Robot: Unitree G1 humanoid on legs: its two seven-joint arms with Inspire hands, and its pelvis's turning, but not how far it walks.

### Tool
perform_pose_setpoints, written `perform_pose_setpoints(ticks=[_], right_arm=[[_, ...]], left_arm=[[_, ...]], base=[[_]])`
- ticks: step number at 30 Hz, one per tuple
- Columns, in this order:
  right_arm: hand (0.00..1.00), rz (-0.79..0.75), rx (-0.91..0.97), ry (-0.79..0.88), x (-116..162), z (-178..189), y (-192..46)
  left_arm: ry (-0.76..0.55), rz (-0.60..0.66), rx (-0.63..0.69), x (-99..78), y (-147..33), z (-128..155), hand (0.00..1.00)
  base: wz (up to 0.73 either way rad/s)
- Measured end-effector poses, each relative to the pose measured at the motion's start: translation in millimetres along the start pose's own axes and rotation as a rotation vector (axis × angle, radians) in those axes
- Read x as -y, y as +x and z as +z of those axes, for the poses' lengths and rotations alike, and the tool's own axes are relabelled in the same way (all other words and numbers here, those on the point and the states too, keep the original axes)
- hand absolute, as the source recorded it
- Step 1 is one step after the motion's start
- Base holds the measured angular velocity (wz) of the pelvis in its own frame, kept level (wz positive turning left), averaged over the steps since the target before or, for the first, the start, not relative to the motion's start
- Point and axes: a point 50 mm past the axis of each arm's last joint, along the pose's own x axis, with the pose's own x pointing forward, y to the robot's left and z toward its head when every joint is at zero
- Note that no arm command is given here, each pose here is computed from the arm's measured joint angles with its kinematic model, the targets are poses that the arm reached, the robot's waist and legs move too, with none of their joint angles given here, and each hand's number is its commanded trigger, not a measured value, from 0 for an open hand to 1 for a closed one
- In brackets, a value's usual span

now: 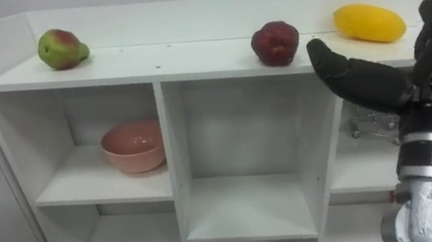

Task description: Arrange fruit in the closet

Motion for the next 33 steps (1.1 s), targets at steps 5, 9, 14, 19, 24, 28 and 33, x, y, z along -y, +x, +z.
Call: perform_pose_setpoints(ticks=[5,9,14,19,24,28,33], right_arm=[[0.0,0.008,-0.002,0.0,-0.2,-2.1,17.2],[0.0,0.006,-0.029,-0.003,-1.4,-8.8,28.0],[0.0,0.039,-0.06,-0.016,-2.8,-15.5,37.0],[0.0,0.097,-0.129,-0.042,-8.7,-27.7,46.9],[0.0,0.133,-0.226,-0.035,-6.4,-42.5,49.4],[0.0,0.174,-0.261,-0.051,-6.5,-47.7,52.9],[0.55,0.211,-0.276,-0.085,-3.3,-50.0,56.1]], left_arm=[[0.013,0.0,0.009,-1.9,0.8,2.8,0.0],[0.018,-0.007,0.014,-3.3,1.2,4.5,0.0],[0.023,0.015,0.04,-14.4,3.1,11.7,0.0],[0.068,0.046,0.05,-23.6,4.4,16.9,0.0],[0.057,0.06,0.011,-29.6,4.6,10.0,0.0],[0.055,0.04,-0.013,-29.5,4.1,5.2,0.0],[0.039,0.047,-0.003,-34.9,4.0,8.5,0.0]], base=[[0.11],[0.09],[0.07],[0.01],[0.02],[0.02],[0.0]])
